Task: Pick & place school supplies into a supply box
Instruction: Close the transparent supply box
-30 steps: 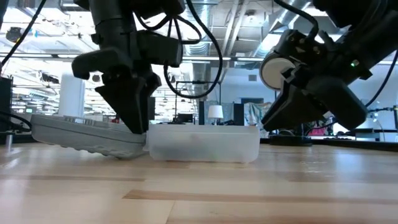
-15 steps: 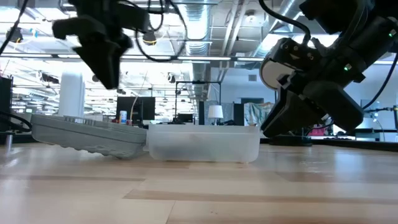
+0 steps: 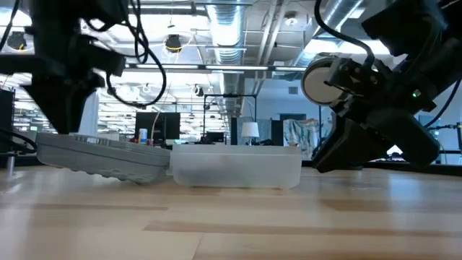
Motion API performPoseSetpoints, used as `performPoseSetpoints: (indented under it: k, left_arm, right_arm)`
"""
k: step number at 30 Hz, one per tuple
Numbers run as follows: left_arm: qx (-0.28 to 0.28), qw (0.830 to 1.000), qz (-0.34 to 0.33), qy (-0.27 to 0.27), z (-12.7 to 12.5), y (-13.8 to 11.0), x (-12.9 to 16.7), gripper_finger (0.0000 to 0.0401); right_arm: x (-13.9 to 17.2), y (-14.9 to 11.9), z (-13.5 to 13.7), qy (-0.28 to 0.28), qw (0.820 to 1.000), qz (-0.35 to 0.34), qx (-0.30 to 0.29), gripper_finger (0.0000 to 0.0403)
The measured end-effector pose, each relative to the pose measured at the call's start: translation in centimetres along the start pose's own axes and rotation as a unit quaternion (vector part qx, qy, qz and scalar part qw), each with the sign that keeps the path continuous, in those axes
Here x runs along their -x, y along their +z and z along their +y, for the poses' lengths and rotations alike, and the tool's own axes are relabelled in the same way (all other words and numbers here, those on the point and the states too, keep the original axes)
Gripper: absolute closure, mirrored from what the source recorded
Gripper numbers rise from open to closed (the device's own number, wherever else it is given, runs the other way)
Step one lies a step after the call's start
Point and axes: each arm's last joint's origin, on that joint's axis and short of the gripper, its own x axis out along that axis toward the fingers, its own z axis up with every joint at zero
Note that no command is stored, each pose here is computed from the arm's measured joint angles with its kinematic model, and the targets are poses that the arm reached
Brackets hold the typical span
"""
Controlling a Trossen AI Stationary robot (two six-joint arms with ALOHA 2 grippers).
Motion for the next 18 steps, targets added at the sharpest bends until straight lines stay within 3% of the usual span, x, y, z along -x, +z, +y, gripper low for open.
performPoseSetpoints:
  k: [4, 13, 18]
  left_arm:
    - [-0.006, 0.999, -0.031, -0.036, -0.2, -0.6, -1.8, 0.0251]
    - [-0.012, 0.998, -0.042, -0.048, -0.2, -2.0, -4.7, 0.0251]
    - [-0.027, 0.995, -0.072, -0.063, -0.4, -2.0, -5.3, 0.0251]
  right_arm:
    - [-0.2, 0.2, -0.2, 0.021, 1.000, -0.005, -0.001, 0.0296]
    - [-1.1, 0.4, -1.6, 0.099, 0.994, 0.012, -0.033, 0.0295]
    - [-1.7, 0.4, -2.8, 0.108, 0.993, 0.022, -0.048, 0.0283]
